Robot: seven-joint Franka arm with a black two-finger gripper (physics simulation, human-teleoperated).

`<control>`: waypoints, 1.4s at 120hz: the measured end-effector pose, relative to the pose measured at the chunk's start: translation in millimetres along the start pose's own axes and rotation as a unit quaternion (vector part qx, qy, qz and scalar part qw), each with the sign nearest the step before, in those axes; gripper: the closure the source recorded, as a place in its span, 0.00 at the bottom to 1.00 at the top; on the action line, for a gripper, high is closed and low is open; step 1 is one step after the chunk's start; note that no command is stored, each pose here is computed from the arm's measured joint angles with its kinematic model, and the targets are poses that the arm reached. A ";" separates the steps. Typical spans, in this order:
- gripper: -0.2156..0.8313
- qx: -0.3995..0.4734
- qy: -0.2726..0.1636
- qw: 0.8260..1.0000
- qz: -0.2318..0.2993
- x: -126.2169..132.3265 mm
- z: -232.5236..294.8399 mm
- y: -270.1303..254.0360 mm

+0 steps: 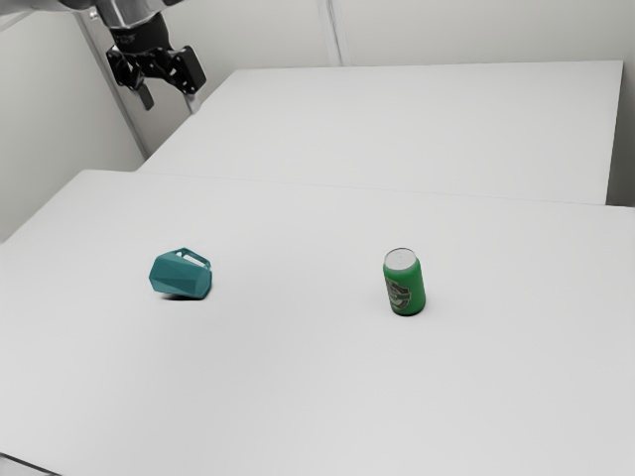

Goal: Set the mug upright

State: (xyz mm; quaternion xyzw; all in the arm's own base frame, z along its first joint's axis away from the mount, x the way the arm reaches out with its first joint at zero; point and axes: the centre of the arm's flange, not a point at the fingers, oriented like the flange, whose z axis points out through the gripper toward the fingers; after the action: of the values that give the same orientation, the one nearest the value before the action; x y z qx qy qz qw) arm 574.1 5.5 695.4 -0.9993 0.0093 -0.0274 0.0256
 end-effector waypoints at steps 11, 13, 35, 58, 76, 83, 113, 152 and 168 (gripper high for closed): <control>0.21 -0.007 0.001 1.000 0.002 0.7 2.5 1.4; 0.21 -0.010 0.000 1.000 0.002 0.6 3.6 1.7; 0.21 -0.141 -0.044 0.982 -0.122 -9.5 81.5 -133.6; 0.21 -0.260 -0.057 0.948 -0.175 -2.8 192.2 -215.1; 0.21 -0.309 -0.067 0.929 -0.193 -9.7 284.0 -254.5; 0.21 -0.314 -0.065 0.929 -0.187 -14.3 310.4 -267.0; 0.21 -0.358 -0.020 0.921 -0.153 -41.3 373.9 -294.1; 0.21 -0.455 0.053 0.881 -0.118 -42.7 413.1 -279.7; 0.21 -0.470 0.052 0.875 -0.107 -54.7 432.1 -273.8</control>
State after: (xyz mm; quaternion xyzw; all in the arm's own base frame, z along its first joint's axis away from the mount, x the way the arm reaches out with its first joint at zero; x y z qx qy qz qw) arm 548.1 301.8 275.6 -0.8857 -0.0849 -0.0745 -0.4503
